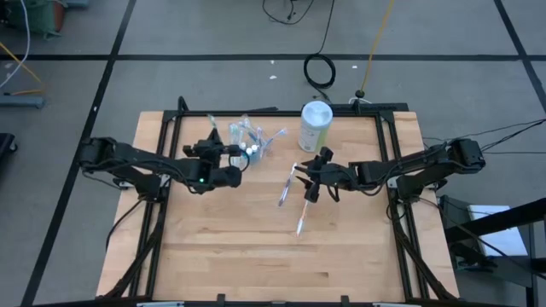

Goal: Pick & Place toothbrushing station
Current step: Put the green toothbrush into the transparent organizer, then put the orange toothbrush into the transparent organizer

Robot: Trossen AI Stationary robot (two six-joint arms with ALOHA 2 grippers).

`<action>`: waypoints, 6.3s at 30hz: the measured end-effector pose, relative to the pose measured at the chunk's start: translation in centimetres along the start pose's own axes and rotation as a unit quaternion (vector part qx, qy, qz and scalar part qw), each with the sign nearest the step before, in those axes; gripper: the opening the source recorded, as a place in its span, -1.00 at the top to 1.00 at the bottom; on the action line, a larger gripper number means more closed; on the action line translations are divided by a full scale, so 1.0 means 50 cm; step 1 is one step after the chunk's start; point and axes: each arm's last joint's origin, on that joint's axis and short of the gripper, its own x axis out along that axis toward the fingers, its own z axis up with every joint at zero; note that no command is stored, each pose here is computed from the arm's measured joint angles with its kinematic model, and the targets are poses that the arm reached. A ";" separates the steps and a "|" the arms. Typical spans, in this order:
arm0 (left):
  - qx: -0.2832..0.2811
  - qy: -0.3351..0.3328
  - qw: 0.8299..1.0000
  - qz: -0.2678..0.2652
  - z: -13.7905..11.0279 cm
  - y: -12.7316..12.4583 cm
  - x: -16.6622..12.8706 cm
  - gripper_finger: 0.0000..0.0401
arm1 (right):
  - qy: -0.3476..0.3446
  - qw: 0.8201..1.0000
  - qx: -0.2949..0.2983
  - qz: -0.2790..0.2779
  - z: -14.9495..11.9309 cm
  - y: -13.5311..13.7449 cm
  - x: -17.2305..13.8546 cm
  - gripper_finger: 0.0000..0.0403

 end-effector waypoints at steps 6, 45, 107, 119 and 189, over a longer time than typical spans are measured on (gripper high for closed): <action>-0.026 0.020 0.999 -0.005 -0.026 0.003 0.009 0.97 | -0.029 0.999 0.011 -0.005 0.014 -0.009 0.004 -0.11; 0.112 0.144 0.970 -0.161 -0.120 -0.051 0.043 0.91 | -0.056 0.997 0.008 -0.048 0.030 -0.063 0.023 -0.11; 0.132 0.318 0.909 -0.236 -0.073 0.026 0.001 0.38 | -0.017 0.995 0.032 0.091 0.016 -0.036 0.019 -0.11; 0.093 0.350 0.890 -0.277 -0.017 0.059 -0.007 0.38 | -0.017 0.995 0.032 0.091 0.015 -0.036 0.019 -0.11; 0.092 0.310 0.857 -0.402 0.068 0.099 -0.019 0.38 | 0.206 0.934 0.291 0.026 -0.102 0.067 0.029 0.07</action>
